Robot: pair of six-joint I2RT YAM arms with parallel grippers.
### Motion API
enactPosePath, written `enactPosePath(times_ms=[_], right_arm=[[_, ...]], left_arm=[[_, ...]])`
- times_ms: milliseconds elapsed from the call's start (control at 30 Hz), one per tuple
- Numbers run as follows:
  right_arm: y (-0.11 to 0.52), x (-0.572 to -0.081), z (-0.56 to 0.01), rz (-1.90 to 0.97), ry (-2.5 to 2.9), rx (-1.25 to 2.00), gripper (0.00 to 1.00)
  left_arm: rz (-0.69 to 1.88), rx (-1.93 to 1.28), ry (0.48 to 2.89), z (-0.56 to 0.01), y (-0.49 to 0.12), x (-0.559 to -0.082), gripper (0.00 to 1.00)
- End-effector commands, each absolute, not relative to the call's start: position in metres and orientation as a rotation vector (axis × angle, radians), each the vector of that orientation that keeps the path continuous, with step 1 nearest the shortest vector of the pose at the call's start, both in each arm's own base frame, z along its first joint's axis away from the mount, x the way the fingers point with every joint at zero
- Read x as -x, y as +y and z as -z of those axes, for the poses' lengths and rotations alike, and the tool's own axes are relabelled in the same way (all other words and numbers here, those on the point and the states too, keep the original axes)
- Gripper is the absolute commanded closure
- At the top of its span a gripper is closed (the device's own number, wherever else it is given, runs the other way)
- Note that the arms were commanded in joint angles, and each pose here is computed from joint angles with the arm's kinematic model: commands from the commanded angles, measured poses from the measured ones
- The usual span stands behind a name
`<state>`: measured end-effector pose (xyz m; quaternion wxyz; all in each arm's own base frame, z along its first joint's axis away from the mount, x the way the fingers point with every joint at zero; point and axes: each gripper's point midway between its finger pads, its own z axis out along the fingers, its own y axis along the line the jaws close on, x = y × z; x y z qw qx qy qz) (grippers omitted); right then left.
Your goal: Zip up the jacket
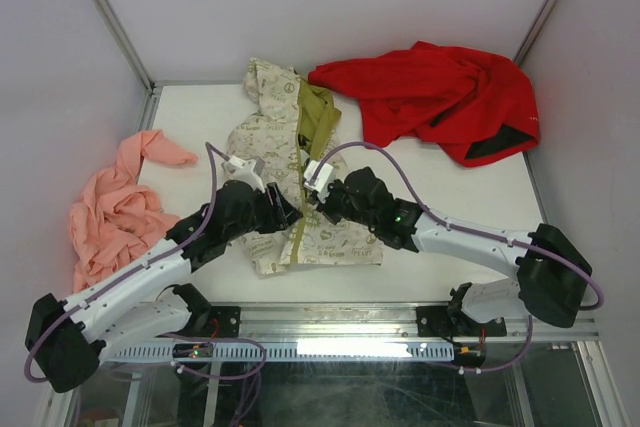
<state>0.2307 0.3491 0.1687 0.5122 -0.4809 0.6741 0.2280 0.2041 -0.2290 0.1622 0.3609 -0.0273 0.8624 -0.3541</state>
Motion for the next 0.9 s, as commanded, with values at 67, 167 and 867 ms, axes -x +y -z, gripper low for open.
enactPosePath(times_ms=[67,167,867], right_arm=[[0.360,-0.214,-0.197,-0.668,1.568,1.131,1.00],[0.360,-0.215,-0.196,-0.667,1.573,1.132,1.00],[0.271,-0.370,-0.247,-0.238,1.680,0.630,1.00]], left_arm=[[0.923,0.007,2.126,-0.182,-0.253,-0.237,0.59],[0.944,-0.029,2.138,-0.180,-0.261,-0.238,0.74],[0.880,-0.067,2.356,-0.134,-0.225,-0.182,1.00]])
